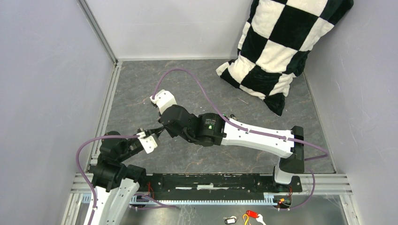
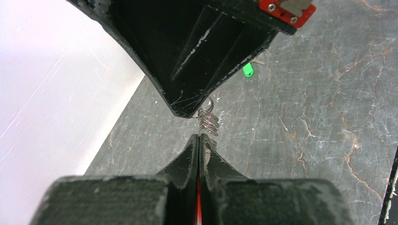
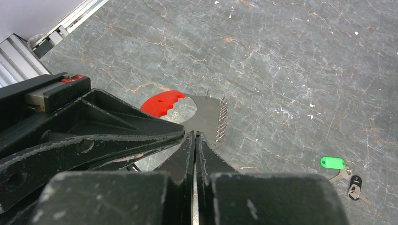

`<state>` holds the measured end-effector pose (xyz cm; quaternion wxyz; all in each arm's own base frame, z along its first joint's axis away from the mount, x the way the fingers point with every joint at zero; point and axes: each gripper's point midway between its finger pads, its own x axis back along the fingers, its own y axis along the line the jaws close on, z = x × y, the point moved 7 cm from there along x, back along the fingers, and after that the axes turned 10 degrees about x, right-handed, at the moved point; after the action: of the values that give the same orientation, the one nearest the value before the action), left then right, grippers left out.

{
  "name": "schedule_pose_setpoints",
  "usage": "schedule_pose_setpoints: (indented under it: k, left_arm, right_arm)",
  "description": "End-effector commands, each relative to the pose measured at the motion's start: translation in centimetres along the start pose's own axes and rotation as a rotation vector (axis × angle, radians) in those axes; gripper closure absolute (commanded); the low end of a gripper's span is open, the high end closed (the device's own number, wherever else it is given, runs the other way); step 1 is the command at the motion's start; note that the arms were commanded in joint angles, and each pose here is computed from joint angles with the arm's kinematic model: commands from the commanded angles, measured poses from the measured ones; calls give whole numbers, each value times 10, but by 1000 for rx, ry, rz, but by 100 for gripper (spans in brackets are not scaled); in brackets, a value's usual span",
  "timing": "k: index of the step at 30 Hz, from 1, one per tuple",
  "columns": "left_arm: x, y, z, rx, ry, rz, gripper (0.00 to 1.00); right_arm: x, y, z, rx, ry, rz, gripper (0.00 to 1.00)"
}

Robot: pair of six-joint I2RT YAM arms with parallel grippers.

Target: Put the keys on the keyring

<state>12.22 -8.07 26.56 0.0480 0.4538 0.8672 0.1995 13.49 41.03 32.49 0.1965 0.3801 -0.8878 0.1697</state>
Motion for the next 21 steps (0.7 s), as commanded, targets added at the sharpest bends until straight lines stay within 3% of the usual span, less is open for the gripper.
schedule_pose_setpoints:
  k: [1, 11, 18, 21]
  left_arm:
    - [2, 10, -15, -105, -51, -49, 98]
    - [2, 2, -20, -73, -87, 6, 97]
    - [8, -17, -34, 23, -124, 151, 40]
    - [11, -23, -41, 92, -125, 194, 33]
  right_arm:
    - [0, -2, 8, -3, 32, -5, 100]
    - [-1, 2, 5, -17, 17, -50, 100]
    - [-1, -6, 12, -27, 43, -169, 100]
    - [5, -11, 13, 7, 27, -218, 100]
